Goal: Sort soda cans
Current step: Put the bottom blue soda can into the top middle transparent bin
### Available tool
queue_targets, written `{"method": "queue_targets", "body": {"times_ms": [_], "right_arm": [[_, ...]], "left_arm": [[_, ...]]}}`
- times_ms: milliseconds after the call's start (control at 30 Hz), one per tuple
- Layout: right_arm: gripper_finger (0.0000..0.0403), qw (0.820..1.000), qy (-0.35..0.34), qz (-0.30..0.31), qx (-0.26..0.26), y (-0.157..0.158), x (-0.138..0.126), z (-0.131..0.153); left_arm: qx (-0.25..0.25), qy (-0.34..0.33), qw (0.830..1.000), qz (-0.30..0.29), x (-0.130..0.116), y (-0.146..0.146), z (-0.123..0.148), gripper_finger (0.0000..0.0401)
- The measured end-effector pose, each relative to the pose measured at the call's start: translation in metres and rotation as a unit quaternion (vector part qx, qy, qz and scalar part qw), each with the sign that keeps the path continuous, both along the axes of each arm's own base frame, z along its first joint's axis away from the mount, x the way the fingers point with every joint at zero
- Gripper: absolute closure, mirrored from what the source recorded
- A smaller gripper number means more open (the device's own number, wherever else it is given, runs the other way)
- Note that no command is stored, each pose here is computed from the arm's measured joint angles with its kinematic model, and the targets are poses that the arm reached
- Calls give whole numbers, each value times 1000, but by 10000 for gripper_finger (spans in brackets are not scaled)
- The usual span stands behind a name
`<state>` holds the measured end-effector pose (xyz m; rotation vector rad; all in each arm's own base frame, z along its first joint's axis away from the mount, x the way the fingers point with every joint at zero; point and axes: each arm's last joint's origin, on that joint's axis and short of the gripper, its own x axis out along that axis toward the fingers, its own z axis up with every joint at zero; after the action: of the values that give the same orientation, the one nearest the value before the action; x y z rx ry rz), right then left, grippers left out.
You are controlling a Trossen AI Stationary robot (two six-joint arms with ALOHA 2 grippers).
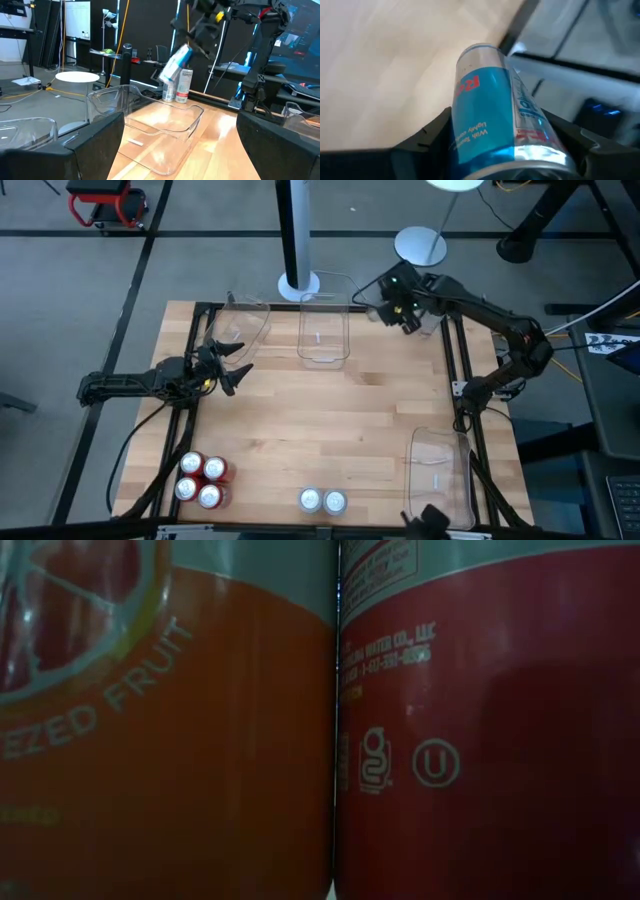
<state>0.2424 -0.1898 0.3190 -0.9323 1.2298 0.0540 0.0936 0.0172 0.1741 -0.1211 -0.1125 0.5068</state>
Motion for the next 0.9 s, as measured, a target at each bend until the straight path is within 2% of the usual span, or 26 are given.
{"method": "queue_targets", "body": {"times_ms": [167,400,633,900], "right_arm": [[168,997,-51,38,-36,14,22,22],[168,995,-63,64,-48,16,60,31],[168,997,-26,65,-33,-4,101,16],[168,999,27,41,-13,-36,124,-16]], "left_arm": [[0,-1,1000,0,0,0,0,26],[1,-4,1000,0,0,0,1,26],[0,1,1000,0,0,0,0,26],[-2,0,1000,0,0,0,0,26]]}}
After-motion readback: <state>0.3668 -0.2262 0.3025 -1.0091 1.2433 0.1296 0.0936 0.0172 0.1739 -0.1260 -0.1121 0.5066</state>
